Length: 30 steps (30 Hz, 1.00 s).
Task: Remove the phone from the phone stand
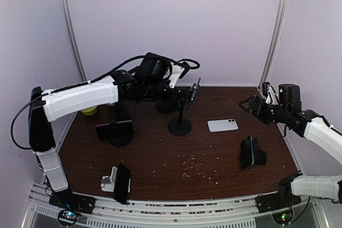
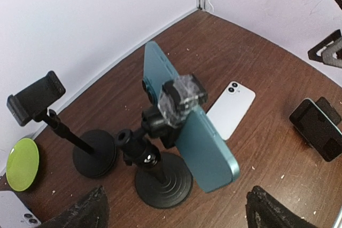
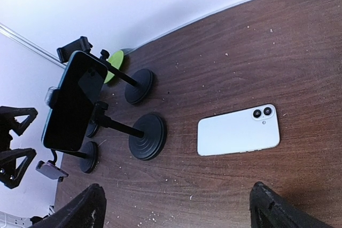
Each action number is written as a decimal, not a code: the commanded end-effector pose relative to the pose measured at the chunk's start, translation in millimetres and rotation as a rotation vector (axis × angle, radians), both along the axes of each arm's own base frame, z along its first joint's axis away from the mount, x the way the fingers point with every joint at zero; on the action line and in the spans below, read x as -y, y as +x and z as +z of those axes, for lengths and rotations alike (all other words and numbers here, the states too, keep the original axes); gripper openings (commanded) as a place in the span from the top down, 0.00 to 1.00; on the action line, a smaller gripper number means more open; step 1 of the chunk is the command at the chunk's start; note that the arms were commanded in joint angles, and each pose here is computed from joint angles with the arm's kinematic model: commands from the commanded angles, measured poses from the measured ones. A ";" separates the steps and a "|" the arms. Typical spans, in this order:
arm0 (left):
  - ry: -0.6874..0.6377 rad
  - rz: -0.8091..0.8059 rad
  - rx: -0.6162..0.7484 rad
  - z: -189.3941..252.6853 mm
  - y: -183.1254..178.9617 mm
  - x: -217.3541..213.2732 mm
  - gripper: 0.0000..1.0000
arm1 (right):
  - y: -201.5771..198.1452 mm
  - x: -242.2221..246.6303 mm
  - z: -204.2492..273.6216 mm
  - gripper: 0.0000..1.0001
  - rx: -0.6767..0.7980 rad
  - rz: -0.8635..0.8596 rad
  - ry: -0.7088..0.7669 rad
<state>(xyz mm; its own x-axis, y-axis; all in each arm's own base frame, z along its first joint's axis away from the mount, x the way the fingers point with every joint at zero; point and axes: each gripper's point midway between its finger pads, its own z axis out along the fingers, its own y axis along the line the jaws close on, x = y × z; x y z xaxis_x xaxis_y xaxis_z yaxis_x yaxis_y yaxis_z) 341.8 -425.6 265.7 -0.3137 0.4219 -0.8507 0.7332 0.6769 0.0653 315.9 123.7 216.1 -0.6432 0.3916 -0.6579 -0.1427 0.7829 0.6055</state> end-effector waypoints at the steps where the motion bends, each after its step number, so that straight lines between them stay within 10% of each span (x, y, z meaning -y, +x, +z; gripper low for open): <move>1: -0.067 -0.027 0.081 32.6 15.3 23.0 0.09 | -5.9 -1.6 14.7 0.07 0.092 0.013 0.016; 19: -0.016 0.116 0.146 28.7 60.2 37.9 0.24 | -18.9 -5.3 14.0 0.07 0.120 0.058 0.019; 30: 0.030 0.155 0.102 32.2 16.4 24.6 0.19 | -15.7 -5.3 4.2 0.07 0.095 0.060 0.001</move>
<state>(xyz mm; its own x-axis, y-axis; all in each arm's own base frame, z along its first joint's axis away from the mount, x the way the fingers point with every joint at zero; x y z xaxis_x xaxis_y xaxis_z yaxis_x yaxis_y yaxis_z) 377.3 -462.8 271.5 -0.2843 0.4380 -0.8528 0.6324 0.7542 0.1765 298.5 125.9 225.0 -0.5914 0.3711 -0.7159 -0.2372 0.7685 0.5943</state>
